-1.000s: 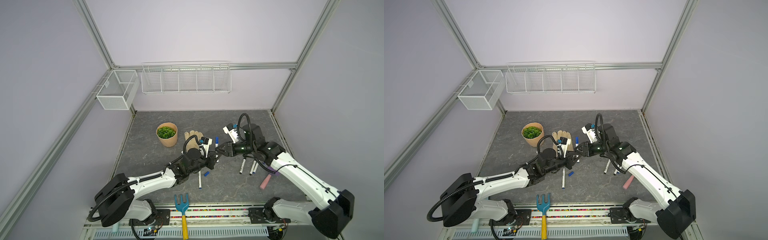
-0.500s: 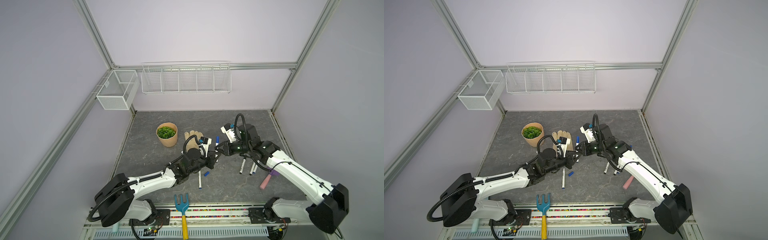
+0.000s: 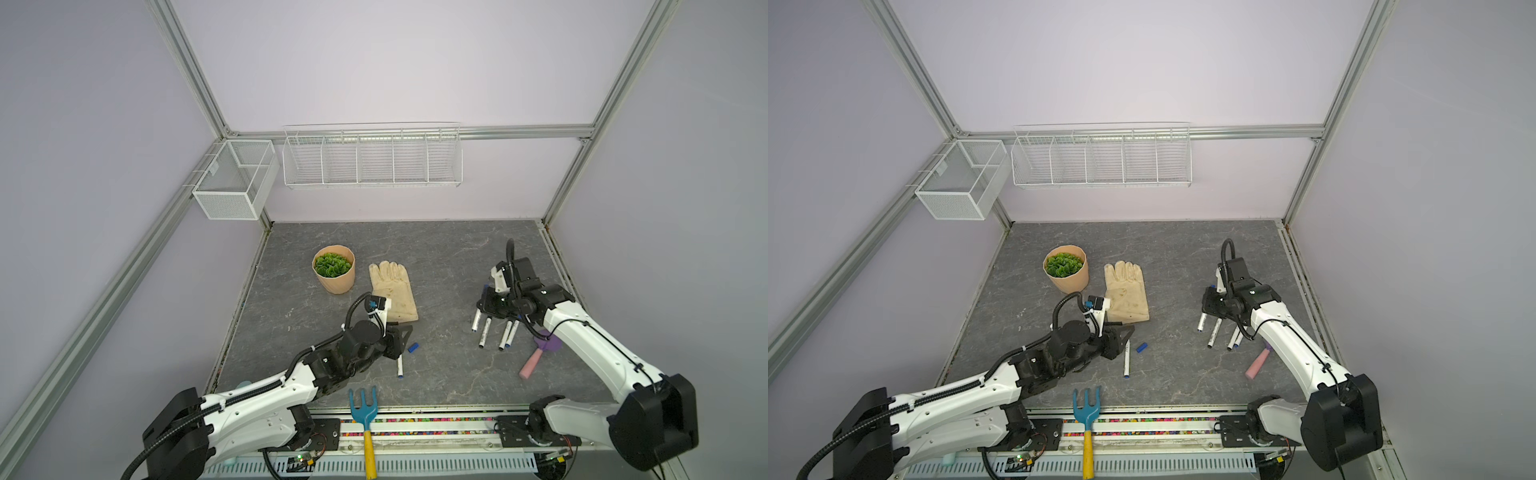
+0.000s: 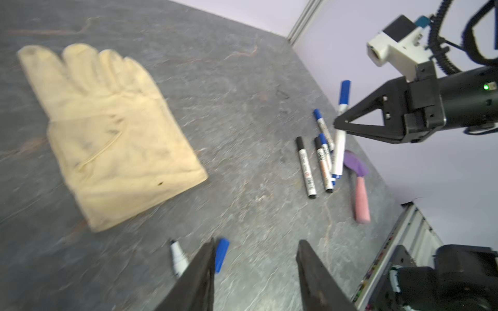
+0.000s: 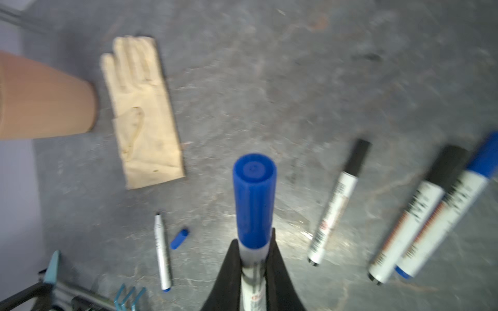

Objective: Insert the pens into the pen caps
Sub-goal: 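Carry the capped marker to the marker group with the right gripper while the left lowers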

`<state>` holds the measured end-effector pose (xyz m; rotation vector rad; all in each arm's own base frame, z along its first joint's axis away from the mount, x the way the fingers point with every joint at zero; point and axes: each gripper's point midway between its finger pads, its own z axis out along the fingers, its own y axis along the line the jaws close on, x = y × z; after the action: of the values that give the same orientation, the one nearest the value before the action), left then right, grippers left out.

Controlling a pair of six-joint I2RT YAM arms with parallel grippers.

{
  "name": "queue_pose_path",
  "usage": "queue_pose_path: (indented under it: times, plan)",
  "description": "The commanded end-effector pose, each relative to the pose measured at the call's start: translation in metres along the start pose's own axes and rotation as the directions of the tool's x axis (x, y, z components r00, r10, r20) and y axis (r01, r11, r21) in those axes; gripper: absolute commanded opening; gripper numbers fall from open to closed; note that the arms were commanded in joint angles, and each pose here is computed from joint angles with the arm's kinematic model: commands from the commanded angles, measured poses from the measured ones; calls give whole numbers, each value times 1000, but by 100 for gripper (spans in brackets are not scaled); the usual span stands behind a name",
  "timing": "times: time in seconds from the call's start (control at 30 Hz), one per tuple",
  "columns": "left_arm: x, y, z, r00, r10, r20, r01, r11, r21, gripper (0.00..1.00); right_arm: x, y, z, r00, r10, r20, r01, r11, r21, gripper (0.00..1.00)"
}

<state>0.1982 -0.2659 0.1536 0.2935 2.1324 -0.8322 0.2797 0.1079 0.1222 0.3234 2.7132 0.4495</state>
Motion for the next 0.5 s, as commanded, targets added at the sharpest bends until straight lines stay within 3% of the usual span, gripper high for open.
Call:
queue_pose_path:
  times: [0.0,0.17,0.47]
  plan:
    - [30,44,-11,996,-22,-83,6,982,-190,51,16,-43,10,995,90,-36,-83,984,156,8]
    - [47,55,-11,989,-37,-140,1,969,-248,55,15,-72,21,987,154,-37,-142,962,234,8]
    - [73,64,-1,962,-53,-267,-43,939,-341,58,19,-88,54,971,221,-93,-191,946,263,9]
